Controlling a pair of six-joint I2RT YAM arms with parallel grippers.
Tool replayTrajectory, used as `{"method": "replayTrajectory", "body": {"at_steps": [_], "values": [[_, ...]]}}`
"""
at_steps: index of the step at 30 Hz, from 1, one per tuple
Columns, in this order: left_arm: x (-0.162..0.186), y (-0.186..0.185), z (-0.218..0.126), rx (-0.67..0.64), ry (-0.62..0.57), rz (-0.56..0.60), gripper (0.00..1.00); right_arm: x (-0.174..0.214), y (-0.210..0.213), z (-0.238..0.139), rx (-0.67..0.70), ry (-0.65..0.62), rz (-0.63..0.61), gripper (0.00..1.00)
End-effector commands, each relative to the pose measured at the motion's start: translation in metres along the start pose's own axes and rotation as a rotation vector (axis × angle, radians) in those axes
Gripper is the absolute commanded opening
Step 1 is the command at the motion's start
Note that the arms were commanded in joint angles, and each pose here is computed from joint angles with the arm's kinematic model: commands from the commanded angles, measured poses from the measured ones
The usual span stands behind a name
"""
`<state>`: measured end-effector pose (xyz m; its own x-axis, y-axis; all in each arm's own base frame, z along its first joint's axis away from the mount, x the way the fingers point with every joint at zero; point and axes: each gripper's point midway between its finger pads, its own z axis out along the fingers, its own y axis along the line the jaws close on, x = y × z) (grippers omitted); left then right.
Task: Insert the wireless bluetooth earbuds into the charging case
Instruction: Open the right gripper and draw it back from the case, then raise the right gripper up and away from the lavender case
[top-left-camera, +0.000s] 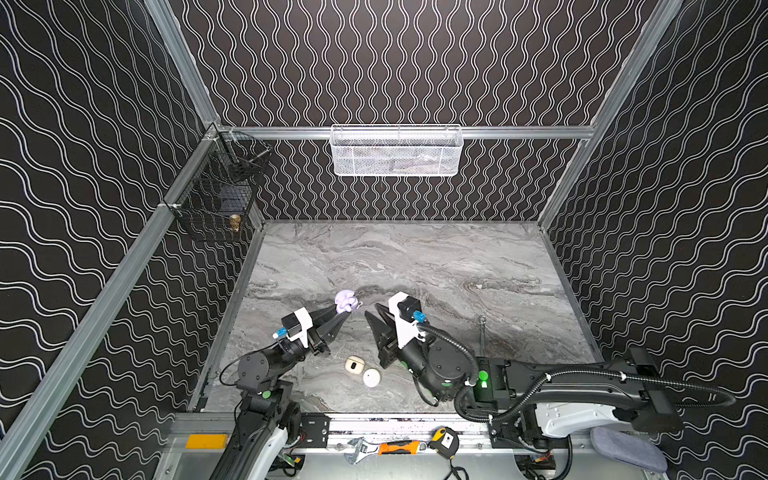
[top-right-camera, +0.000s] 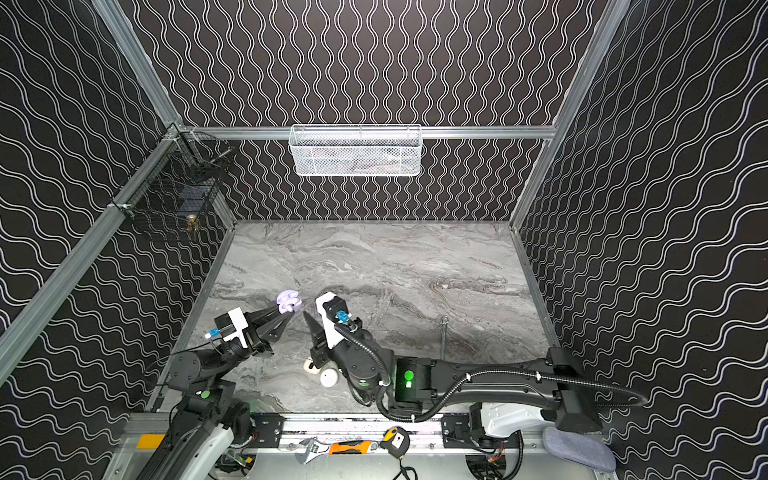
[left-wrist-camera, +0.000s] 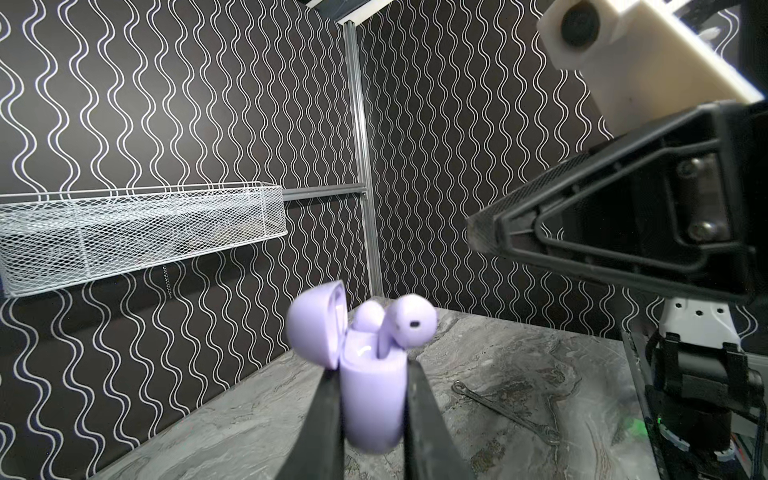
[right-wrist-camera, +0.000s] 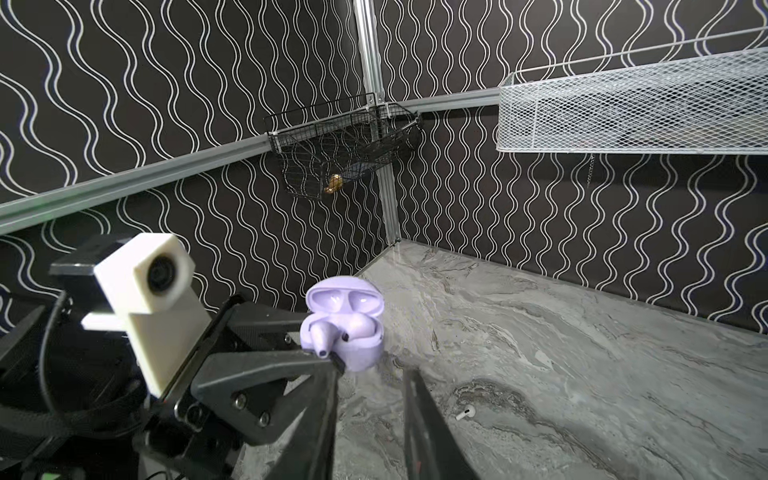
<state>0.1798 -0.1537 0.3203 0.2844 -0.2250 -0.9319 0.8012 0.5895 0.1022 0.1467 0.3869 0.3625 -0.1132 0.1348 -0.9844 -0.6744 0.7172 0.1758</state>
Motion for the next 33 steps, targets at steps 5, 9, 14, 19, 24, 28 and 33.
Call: {"method": "replayTrajectory", "body": {"at_steps": [5,9,14,19,24,28,33], "values": [[-0.013,-0.006,0.001,0.032,-0.038,0.022,0.00,0.020,0.000,0.024,0.003,0.081,0.028,0.16],[-0.013,-0.007,0.000,0.035,-0.035,0.027,0.00,0.024,0.007,0.036,-0.005,0.096,0.021,0.15],[-0.015,-0.008,0.000,0.035,-0.035,0.034,0.00,0.023,0.017,0.043,-0.036,0.095,0.019,0.13],[-0.014,-0.006,0.001,0.030,-0.034,0.033,0.00,0.019,0.023,0.044,-0.058,0.091,0.023,0.12],[-0.013,-0.006,0.002,0.031,-0.035,0.028,0.00,0.013,0.027,0.042,-0.085,0.082,0.037,0.12],[-0.013,-0.006,0.002,0.036,-0.037,0.025,0.00,0.013,0.030,0.043,-0.092,0.091,0.034,0.12],[-0.012,-0.006,0.001,0.030,-0.035,0.026,0.00,0.014,0.031,0.046,-0.088,0.094,0.028,0.12]]}}
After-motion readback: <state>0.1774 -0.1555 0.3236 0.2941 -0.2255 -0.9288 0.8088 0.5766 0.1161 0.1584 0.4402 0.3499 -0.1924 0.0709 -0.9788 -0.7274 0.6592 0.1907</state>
